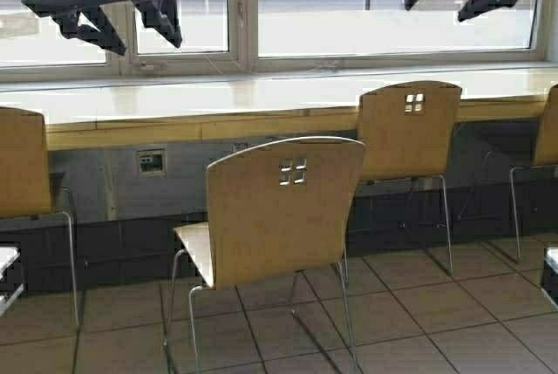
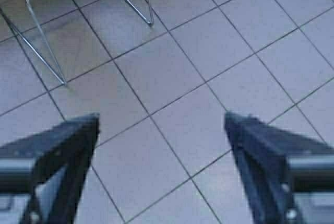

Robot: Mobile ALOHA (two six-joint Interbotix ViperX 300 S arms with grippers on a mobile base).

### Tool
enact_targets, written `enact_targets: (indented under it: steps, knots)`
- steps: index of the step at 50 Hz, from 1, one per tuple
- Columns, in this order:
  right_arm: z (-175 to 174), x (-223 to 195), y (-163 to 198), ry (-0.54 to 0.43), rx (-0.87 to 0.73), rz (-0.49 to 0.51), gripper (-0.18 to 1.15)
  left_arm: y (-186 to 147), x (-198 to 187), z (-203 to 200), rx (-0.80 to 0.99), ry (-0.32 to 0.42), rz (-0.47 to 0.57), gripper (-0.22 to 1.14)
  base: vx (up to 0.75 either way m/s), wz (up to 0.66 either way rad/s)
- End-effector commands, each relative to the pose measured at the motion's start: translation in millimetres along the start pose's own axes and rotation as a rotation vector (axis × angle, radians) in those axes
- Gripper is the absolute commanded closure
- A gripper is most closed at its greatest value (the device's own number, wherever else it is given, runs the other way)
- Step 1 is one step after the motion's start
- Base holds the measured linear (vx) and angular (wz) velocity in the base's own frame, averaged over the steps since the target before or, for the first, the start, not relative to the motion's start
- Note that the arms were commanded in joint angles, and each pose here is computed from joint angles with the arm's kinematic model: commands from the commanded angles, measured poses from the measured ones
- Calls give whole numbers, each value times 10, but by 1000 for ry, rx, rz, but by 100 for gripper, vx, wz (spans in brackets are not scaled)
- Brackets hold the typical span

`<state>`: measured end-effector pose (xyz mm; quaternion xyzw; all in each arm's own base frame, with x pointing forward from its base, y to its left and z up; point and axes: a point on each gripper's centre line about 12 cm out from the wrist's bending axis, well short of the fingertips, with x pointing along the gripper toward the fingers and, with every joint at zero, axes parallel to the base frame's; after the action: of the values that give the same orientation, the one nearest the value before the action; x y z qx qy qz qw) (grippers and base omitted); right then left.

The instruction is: Push the chairs under the table

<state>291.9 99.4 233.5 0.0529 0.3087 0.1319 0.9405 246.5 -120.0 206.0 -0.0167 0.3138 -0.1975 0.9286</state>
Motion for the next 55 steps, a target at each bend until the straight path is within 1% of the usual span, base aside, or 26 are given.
enact_targets:
  steps: [1,8,13,16,19,22,25,29,33,36,39,47,55]
  knots:
    - [52,-33,20,-16,11,8,-3,-11,-3,113,-67,-28,-3,-9,31,1]
    - [35,-6,22,-4,40,11,-3,-21,47,182,-165,-31,-6,-9,31,3]
    - [43,9,-1,-2,93,9,-3,-24,131,210,-288,-19,-6,-9,30,5]
    - [52,22,2,-1,159,17,-2,-15,211,189,-409,-16,0,-9,28,1]
    - [141,36,33,-16,240,34,-3,16,314,143,-571,-20,15,-9,27,1]
    - [201,89,57,-17,311,47,-3,63,419,108,-731,-42,38,-9,28,-4]
    - [249,177,63,-15,355,50,-3,70,545,66,-864,-60,57,-9,28,-10]
    - [260,294,68,11,369,46,-3,40,681,-23,-994,-65,78,-9,29,-6]
    - [172,411,99,66,388,46,-2,-28,794,-148,-1076,-49,95,-9,28,-5]
    - [120,482,98,93,431,44,-3,-87,880,-234,-1130,-29,109,-9,28,-7]
    - [84,548,98,112,476,42,-3,-123,991,-316,-1173,-14,130,-9,28,-9]
    - [129,734,151,149,618,62,-3,-74,1213,-466,-1232,-14,193,-9,27,-8]
    - [79,952,151,186,667,50,-2,-81,1342,-601,-1334,5,238,-9,22,-8]
